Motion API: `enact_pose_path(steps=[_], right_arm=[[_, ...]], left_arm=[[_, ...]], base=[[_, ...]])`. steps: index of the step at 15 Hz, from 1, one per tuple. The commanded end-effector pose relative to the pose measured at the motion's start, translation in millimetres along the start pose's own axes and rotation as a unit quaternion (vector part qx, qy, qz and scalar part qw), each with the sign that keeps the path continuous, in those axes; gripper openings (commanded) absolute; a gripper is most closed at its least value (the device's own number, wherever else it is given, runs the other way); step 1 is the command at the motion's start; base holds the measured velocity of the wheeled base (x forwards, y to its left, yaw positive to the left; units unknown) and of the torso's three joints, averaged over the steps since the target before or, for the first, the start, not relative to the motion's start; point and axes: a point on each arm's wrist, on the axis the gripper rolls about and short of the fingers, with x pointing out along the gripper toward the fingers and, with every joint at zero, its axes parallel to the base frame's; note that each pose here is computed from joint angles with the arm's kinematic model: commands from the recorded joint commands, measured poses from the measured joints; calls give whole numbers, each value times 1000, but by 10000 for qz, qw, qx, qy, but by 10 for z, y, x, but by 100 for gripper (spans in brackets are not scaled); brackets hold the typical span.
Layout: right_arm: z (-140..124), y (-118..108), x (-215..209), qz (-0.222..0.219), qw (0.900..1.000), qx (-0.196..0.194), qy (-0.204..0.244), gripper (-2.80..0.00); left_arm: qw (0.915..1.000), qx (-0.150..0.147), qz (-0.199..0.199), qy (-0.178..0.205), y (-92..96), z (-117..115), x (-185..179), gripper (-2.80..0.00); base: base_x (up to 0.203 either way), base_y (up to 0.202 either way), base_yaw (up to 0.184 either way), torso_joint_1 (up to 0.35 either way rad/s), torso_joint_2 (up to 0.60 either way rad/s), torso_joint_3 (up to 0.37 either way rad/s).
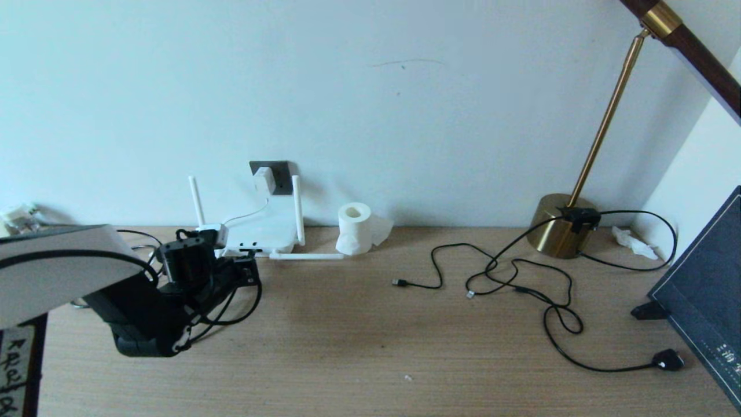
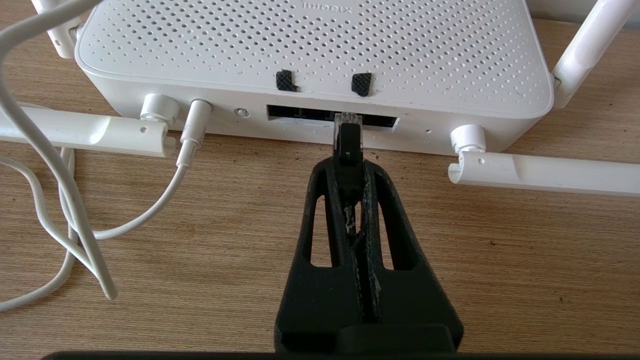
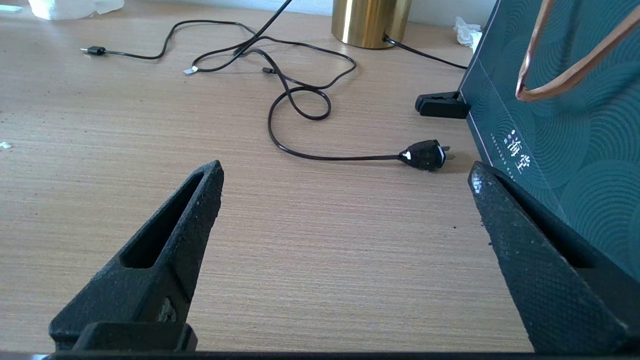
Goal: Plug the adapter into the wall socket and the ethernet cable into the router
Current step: Plug cable into router interface
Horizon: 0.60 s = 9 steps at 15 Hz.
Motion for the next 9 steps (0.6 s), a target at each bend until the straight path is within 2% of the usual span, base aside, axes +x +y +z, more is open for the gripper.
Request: enact_pose_path(steps=[1,9], right_arm=[[1,0,1,2,10000,-2,5,0],[1,0,1,2,10000,-2,5,0]], left_arm=[[10000,-2,-1,-26,-3,1,0,-280],[10000,16,-8,-3,-8,-1,-43,-280]], base=[[0,0,0,0,0,0],[0,0,0,0,0,0]])
